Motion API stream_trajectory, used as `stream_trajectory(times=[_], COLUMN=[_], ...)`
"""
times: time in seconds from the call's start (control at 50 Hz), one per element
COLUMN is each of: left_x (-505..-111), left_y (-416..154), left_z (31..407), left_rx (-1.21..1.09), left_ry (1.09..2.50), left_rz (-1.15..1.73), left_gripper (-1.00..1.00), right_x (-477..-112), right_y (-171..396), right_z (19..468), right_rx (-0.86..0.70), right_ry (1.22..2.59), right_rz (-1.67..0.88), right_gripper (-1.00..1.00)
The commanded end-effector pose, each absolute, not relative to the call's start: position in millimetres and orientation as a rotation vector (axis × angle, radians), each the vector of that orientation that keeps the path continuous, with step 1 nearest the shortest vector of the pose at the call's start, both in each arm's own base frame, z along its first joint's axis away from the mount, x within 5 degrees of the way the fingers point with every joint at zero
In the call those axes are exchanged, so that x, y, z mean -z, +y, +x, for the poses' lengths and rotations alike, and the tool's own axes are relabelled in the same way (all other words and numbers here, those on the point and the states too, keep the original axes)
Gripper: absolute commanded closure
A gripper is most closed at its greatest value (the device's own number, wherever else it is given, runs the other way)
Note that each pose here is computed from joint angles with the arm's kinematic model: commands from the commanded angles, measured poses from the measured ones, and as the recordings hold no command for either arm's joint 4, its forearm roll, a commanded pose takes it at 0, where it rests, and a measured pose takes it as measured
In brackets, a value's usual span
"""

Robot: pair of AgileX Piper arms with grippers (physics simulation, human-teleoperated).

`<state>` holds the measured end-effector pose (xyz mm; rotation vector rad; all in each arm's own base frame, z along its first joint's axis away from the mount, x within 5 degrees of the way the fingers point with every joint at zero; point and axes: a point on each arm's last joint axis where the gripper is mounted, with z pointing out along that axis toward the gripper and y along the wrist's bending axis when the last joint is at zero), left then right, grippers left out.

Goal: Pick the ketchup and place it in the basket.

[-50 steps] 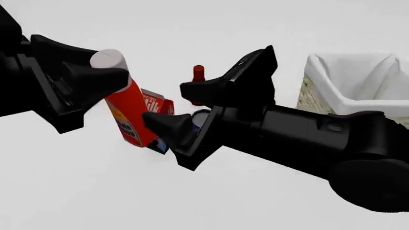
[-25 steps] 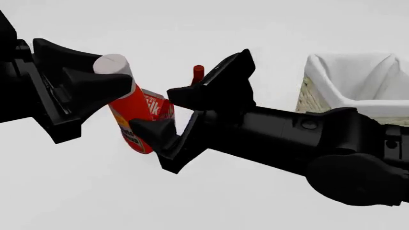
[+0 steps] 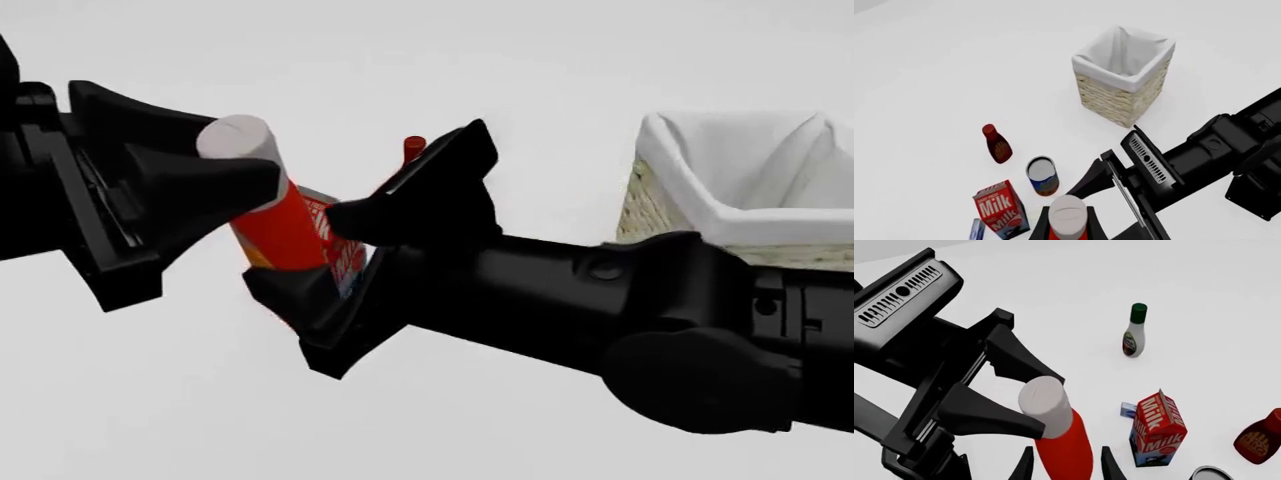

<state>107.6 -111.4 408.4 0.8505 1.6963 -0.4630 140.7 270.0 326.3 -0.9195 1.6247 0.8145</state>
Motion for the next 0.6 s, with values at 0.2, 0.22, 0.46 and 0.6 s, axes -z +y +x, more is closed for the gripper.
stream_trajectory(times=[0.2, 0.22, 0.46, 0.6], left_x=[-410.9, -411.1, -413.3, -410.8], left_y=[-114.1, -114.1, -112.8, -113.2], left_z=[104.6, 104.2, 100.1, 100.3], left_rx=[0.481, 0.484, 0.504, 0.509], left_ry=[1.681, 1.681, 1.682, 1.688], left_rz=[0.873, 0.873, 0.873, 0.869], left_gripper=[1.0, 1.0, 1.0, 1.0], right_x=[-319.5, -318.2, -321.1, -321.4], right_y=[278.9, 280.1, 279.6, 277.5], right_z=[142.4, 143.4, 142.8, 138.4], right_rx=[-0.82, -0.814, -0.808, -0.814], right_ry=[1.646, 1.649, 1.633, 1.622], right_rz=[-0.928, -0.933, -0.941, -0.949], right_gripper=[-1.0, -1.0, 1.0, 1.0])
